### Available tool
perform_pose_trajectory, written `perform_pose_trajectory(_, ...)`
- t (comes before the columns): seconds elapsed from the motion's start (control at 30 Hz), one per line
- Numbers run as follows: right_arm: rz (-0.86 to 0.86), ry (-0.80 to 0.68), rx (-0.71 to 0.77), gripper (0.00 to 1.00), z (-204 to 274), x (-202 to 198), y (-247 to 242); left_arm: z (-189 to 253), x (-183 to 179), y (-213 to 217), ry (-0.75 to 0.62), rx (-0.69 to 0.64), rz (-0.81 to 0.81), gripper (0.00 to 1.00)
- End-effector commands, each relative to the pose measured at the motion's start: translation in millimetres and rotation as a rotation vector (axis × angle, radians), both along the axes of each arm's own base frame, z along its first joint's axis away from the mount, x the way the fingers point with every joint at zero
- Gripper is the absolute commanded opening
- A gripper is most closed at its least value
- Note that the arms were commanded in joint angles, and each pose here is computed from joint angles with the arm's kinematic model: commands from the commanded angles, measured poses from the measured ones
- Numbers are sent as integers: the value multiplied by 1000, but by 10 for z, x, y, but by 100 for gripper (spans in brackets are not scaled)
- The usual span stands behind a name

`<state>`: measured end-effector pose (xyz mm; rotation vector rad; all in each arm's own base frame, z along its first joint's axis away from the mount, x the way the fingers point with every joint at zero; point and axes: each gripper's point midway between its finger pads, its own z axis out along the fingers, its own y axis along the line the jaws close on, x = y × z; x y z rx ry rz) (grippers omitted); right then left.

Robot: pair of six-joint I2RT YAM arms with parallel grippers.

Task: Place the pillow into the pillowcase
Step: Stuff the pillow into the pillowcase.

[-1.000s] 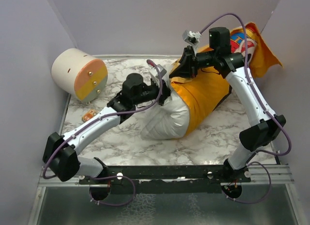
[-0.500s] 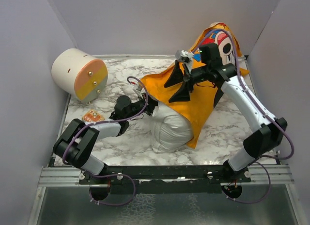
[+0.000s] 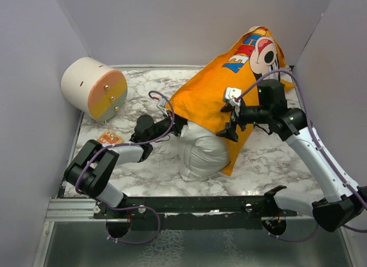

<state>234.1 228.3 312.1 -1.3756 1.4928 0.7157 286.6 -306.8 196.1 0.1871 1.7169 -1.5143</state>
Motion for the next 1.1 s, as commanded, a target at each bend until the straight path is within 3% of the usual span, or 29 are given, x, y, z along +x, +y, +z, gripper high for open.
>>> perform_pose_trajectory(0.0, -229, -14, -146, 100, -437, 331, -291, 20, 3, -31, -9, -9, -2, 0)
perform_pose_trajectory(0.1, -254, 14, -155, 98, -582, 343, -311, 40, -11, -33, -12, -8, -5, 0)
perform_pose_trajectory(0.17, -273, 26, -162, 90, -638, 373, -323, 43, -17, -34, -13, -6, -6, 0)
perform_pose_trajectory(0.27, -266, 41, -157, 68, -633, 368, -300, 57, -30, -32, -17, -2, -8, 0)
perform_pose_trajectory(0.4, -199, 39, -106, 28, -401, 247, -213, 16, -28, -21, -26, 30, -4, 0)
perform_pose_trajectory(0.5, -78, 80, -65, 13, -299, 40, -94, -15, 3, -37, -33, 52, -7, 0)
perform_pose_trajectory(0.63, 149, 205, 8, 12, -298, -346, 92, -21, 61, -89, -41, 59, -23, 0)
perform_pose_trajectory(0.73, 139, 232, -12, 16, -384, -303, 97, -4, 92, -123, -48, 58, -36, 0)
perform_pose_trajectory(0.87, 66, 223, -48, 4, -478, -152, 62, 12, 111, -142, -58, 62, -42, 0)
perform_pose_trajectory(1.07, 264, 319, 66, 0, -325, -420, 275, -1, 135, -188, -50, 44, -59, 0)
